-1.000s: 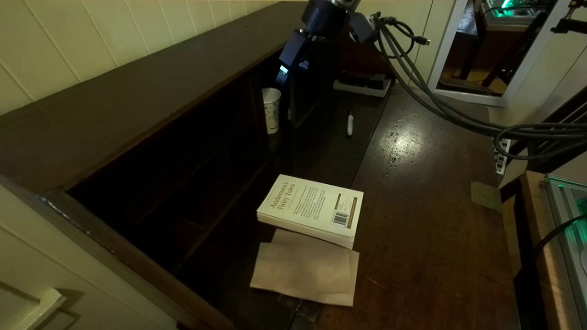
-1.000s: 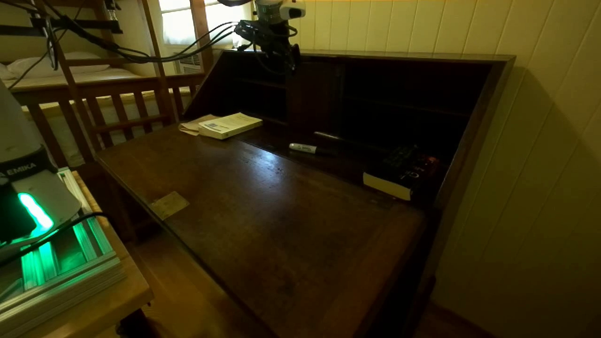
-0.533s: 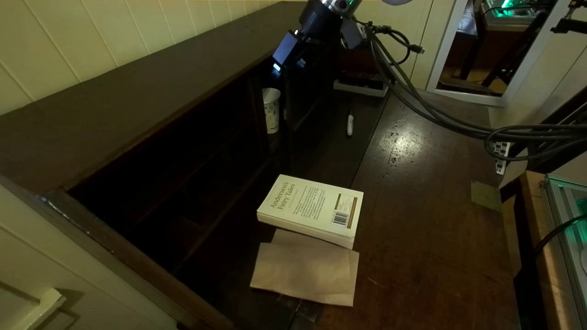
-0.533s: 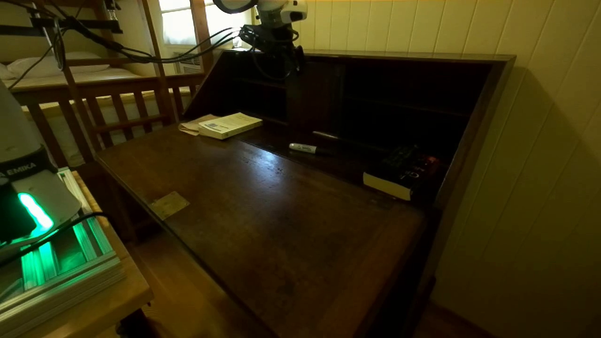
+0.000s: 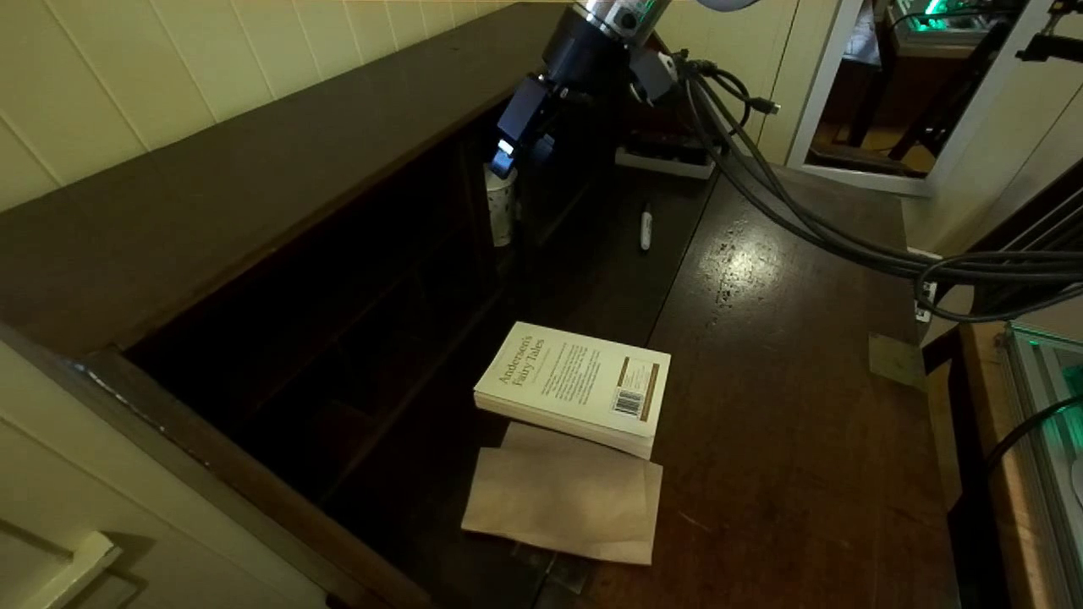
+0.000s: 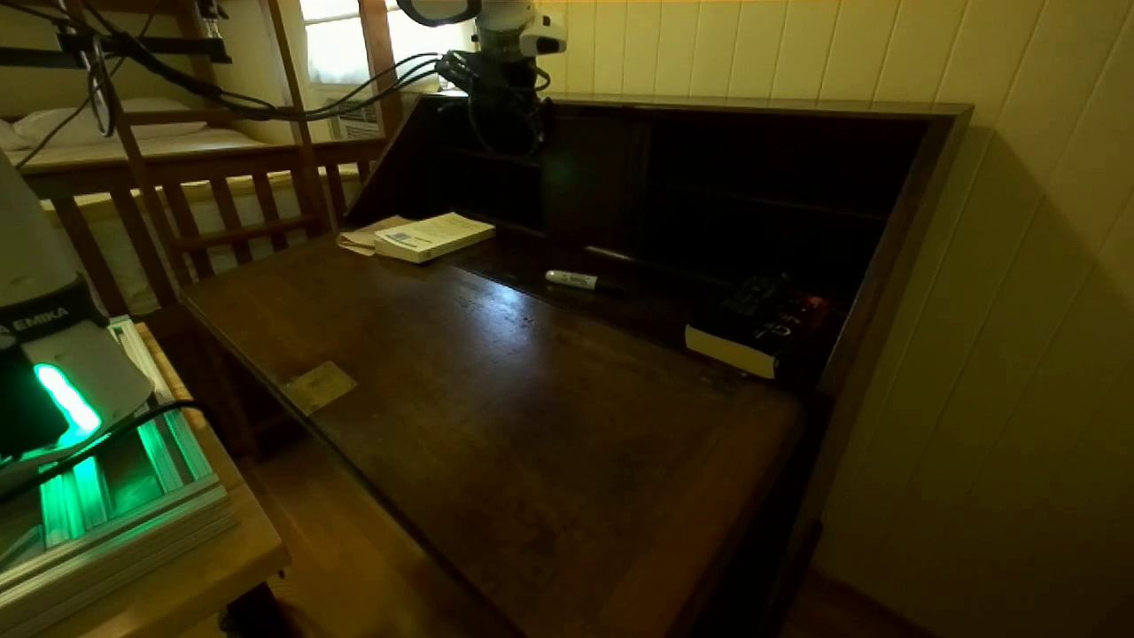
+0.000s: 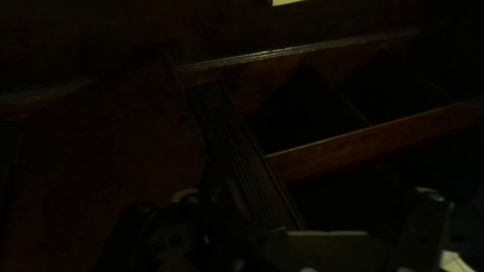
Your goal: Remove the marker from the cup, then put the cup in the cabinet and close the cabinet door
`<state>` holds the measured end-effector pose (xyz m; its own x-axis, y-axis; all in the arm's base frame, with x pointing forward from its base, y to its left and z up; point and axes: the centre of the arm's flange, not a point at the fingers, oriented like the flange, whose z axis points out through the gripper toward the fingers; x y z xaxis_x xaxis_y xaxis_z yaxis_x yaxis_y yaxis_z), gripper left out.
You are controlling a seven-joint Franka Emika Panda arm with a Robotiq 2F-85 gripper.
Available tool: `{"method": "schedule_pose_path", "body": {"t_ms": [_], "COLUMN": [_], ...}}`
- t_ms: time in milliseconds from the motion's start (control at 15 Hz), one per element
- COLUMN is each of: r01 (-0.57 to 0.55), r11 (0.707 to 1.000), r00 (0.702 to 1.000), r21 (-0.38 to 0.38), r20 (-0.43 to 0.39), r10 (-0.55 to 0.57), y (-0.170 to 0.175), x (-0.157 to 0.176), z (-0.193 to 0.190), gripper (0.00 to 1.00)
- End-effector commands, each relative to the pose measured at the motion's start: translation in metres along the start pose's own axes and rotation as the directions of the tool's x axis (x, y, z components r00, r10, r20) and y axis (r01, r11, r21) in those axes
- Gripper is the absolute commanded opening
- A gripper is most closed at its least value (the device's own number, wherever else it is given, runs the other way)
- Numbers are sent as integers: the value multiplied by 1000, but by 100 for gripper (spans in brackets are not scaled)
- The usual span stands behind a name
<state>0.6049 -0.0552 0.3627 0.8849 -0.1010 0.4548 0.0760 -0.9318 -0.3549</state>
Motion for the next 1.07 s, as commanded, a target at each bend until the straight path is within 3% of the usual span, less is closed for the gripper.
{"method": "schedule_pose_path", "body": {"t_ms": [0, 533, 1000], "r01": [53, 117, 125], "r11": [997, 984, 963], "r00": [994, 972, 967], "r21": [59, -136, -237], "r20": [91, 219, 248], "r10": [-58, -85, -64], "y": [-11, -18, -24], "x": [-11, -39, -61], "z": [-24, -55, -77], "gripper": [100, 100, 100]}}
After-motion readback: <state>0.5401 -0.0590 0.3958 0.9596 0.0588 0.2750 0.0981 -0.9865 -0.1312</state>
